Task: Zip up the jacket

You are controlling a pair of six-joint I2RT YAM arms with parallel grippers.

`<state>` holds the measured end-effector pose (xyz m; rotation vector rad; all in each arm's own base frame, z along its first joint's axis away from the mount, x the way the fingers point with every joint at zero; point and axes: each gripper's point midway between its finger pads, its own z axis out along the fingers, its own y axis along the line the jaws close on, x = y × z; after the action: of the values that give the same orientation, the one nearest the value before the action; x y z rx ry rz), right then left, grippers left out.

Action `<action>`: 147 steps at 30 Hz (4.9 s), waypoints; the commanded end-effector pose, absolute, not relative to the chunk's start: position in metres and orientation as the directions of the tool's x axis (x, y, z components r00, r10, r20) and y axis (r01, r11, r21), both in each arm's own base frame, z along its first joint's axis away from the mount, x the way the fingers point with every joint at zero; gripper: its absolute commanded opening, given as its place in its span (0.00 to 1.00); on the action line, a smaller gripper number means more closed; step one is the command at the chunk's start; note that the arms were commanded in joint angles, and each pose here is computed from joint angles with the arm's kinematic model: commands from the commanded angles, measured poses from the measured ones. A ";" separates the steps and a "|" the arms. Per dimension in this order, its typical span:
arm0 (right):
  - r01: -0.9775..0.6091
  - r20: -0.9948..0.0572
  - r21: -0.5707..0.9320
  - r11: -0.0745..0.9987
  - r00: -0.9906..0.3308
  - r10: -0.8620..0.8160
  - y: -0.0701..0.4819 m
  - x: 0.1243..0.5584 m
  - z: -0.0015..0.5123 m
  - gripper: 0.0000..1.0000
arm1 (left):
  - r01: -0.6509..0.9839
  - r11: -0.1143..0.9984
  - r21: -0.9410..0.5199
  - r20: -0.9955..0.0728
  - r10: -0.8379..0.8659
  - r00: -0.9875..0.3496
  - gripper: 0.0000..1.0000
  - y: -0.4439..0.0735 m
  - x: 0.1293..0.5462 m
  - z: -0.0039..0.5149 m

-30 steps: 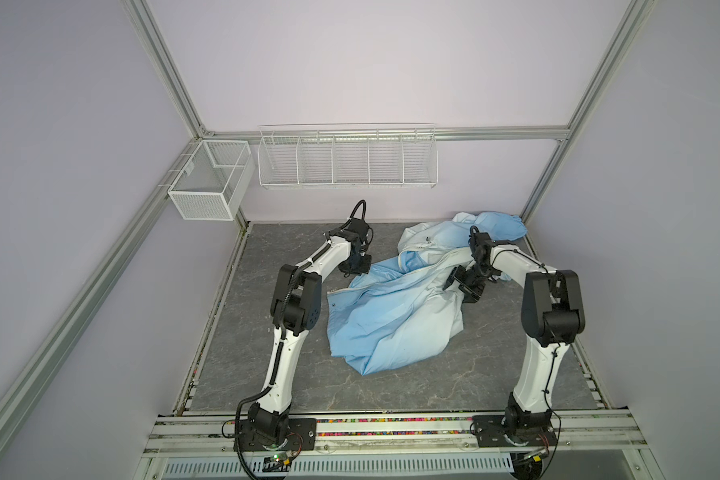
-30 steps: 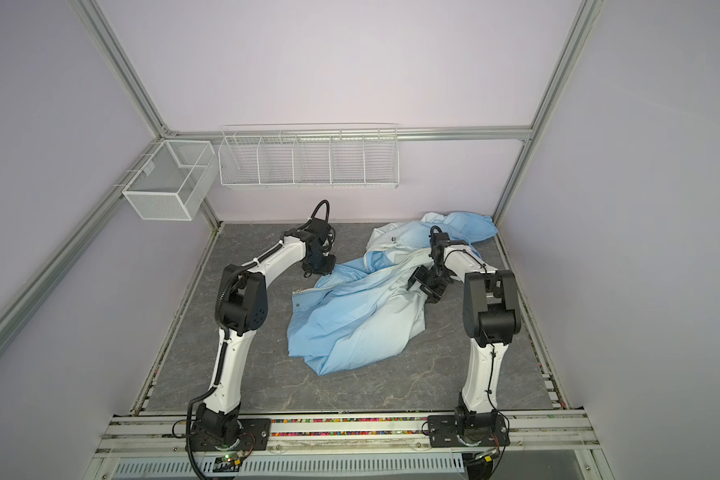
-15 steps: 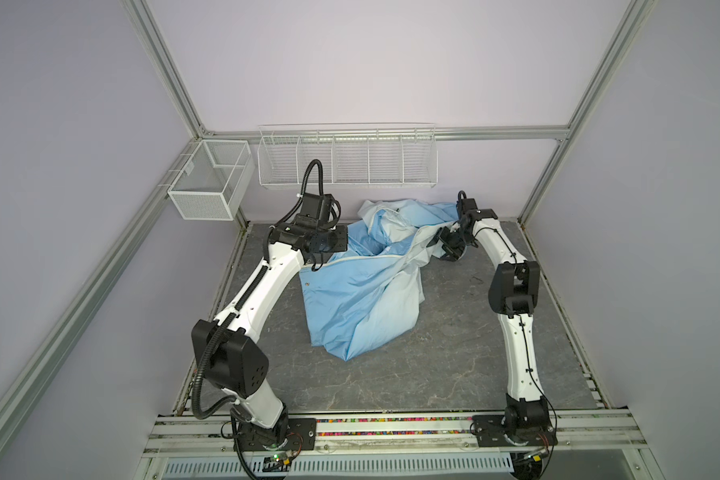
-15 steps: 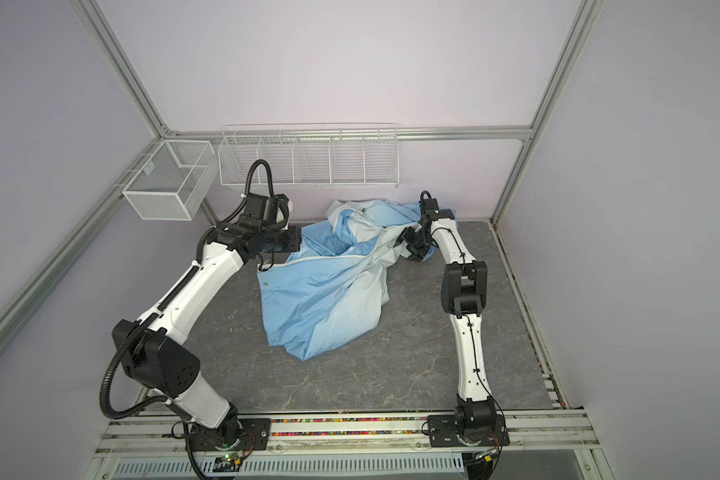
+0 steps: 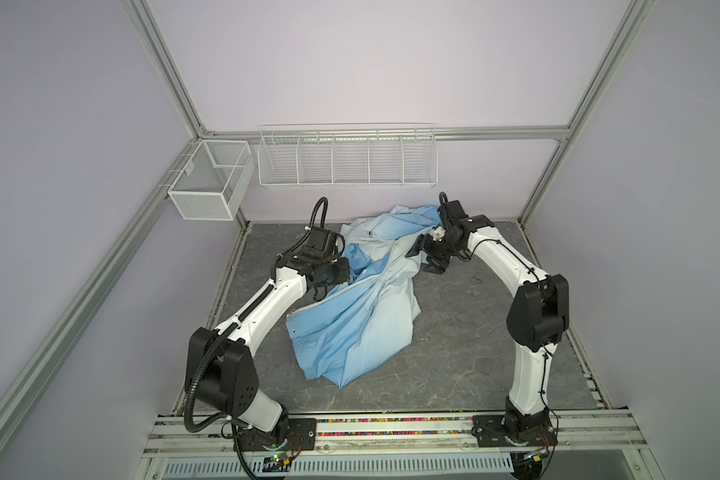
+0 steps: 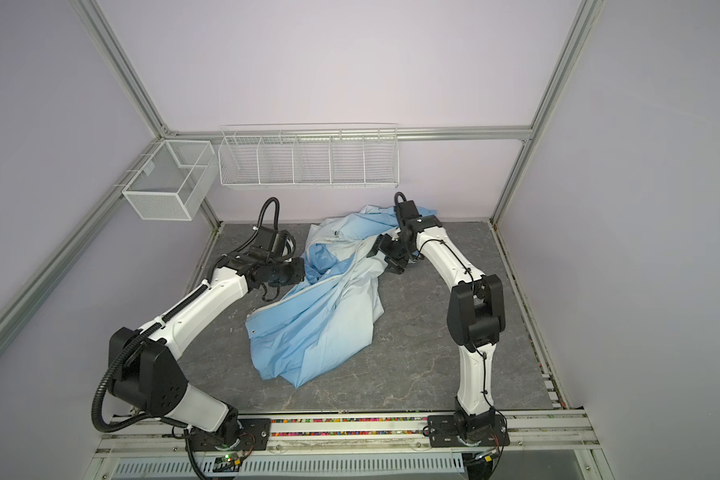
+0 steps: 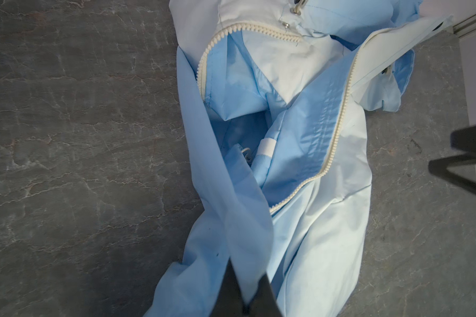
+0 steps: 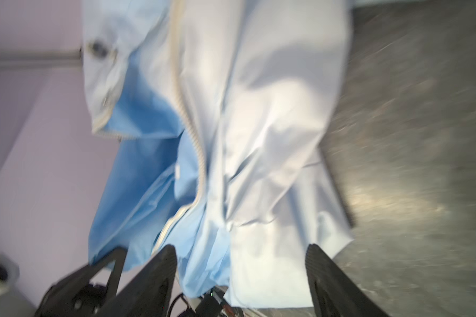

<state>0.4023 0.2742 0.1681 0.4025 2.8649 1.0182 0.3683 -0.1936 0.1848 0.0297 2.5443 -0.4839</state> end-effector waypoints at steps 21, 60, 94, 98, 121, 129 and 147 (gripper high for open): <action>0.320 -0.049 0.565 0.761 -0.907 0.418 0.233 0.483 0.151 0.07 | 0.087 0.919 -0.385 -0.580 -0.168 -0.797 0.00 -0.179 0.379 0.222; 0.087 -0.298 0.462 0.882 -0.922 0.247 0.125 0.447 0.232 0.80 | 0.061 0.944 -0.323 -0.535 -0.129 -0.835 0.65 -0.190 0.391 0.180; 0.172 0.043 0.212 0.962 -0.985 0.167 0.120 0.348 0.056 0.75 | 0.157 0.932 -0.328 -0.728 -0.143 -0.671 0.00 -0.217 0.463 0.328; 0.168 0.071 0.161 0.973 -0.985 0.158 0.104 0.341 0.052 0.74 | 0.170 0.926 -0.336 -0.779 -0.172 -0.602 0.00 -0.200 0.436 0.389; -0.245 -0.279 0.426 0.871 -0.951 -0.131 0.236 0.333 0.171 0.71 | 0.061 0.935 -0.350 -0.739 -0.236 -0.631 0.00 -0.174 0.452 0.395; 0.093 0.030 0.465 0.880 -0.996 0.090 0.246 0.295 0.103 0.62 | 0.061 0.926 -0.373 -0.736 -0.255 -0.627 0.00 -0.168 0.460 0.396; 0.250 0.133 0.422 0.871 -0.968 0.214 0.253 0.301 0.043 0.63 | 0.066 0.921 -0.384 -0.717 -0.252 -0.649 0.00 -0.167 0.459 0.389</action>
<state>0.3034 0.2483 0.0512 0.3397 3.1121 0.7105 0.4586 -0.1710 0.3806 -0.1212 2.2523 -0.4726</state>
